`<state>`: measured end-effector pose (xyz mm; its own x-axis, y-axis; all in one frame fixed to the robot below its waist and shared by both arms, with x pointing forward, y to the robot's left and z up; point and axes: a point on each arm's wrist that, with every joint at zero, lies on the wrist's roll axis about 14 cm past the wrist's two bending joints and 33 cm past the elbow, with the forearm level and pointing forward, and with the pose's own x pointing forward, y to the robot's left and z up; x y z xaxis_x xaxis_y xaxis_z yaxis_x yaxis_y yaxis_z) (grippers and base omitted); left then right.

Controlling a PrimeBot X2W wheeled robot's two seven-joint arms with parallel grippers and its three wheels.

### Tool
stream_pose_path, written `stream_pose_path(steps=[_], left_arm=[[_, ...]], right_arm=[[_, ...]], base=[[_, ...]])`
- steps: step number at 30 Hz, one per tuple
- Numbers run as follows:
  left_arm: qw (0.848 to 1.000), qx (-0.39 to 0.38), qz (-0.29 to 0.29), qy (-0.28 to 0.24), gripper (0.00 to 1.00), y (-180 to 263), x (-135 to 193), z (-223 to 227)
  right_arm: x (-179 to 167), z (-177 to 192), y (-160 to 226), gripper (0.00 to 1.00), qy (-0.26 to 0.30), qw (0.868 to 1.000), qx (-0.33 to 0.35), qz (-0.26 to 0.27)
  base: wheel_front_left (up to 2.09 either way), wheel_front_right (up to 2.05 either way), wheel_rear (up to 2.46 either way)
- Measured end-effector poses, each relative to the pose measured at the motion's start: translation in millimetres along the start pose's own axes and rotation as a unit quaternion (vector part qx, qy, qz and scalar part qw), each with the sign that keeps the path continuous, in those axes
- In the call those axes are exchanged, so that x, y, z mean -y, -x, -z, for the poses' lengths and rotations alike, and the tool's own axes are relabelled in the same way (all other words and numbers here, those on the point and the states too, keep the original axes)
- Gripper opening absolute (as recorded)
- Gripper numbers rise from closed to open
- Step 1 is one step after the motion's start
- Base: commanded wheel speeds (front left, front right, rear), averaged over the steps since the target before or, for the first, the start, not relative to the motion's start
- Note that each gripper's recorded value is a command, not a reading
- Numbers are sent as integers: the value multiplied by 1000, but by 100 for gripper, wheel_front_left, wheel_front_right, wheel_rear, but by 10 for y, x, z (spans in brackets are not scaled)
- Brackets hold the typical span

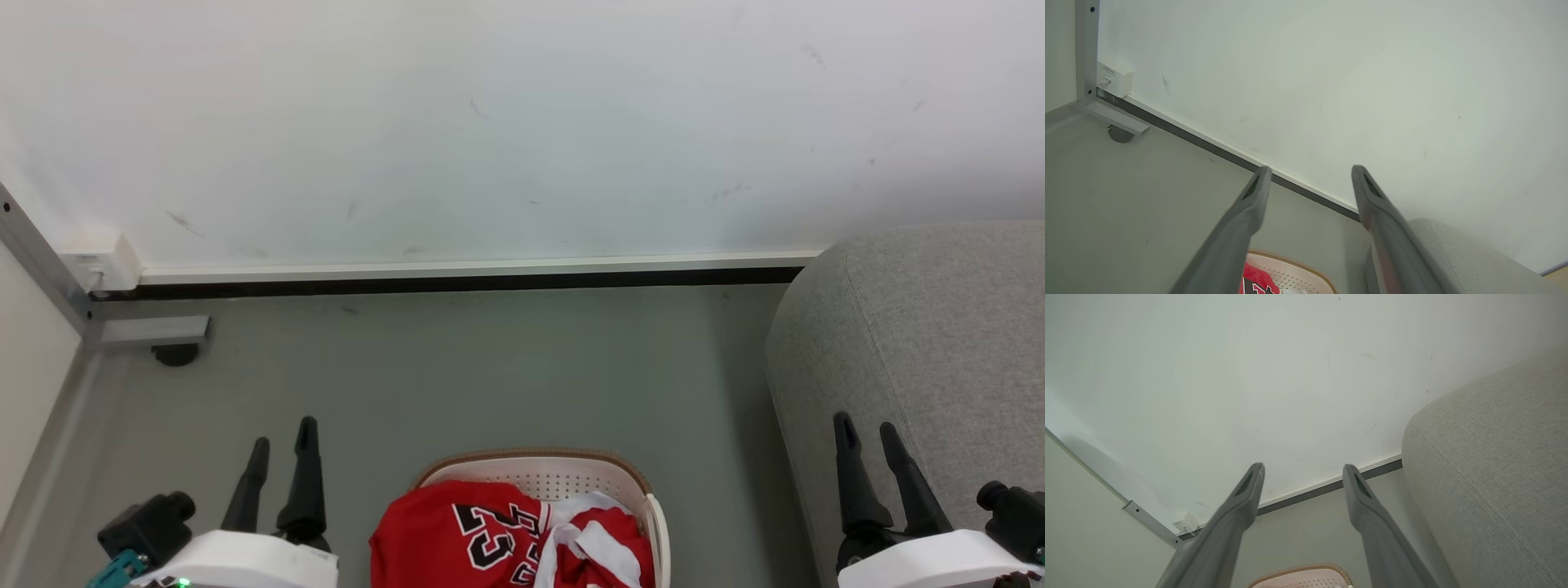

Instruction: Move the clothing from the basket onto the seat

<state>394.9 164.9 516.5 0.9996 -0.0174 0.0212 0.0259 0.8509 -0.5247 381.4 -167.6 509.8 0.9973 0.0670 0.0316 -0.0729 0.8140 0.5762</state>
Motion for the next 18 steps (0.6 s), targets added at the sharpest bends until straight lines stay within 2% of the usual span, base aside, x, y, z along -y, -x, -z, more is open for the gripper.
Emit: stream_pose_path(steps=[18], left_arm=[[995, 22, 25, -93, 100, -23, 140, -51]], right_arm=[[-89, 28, -10, 100, 89, 996, 2, -21]], base=[[0, 0, 0]])
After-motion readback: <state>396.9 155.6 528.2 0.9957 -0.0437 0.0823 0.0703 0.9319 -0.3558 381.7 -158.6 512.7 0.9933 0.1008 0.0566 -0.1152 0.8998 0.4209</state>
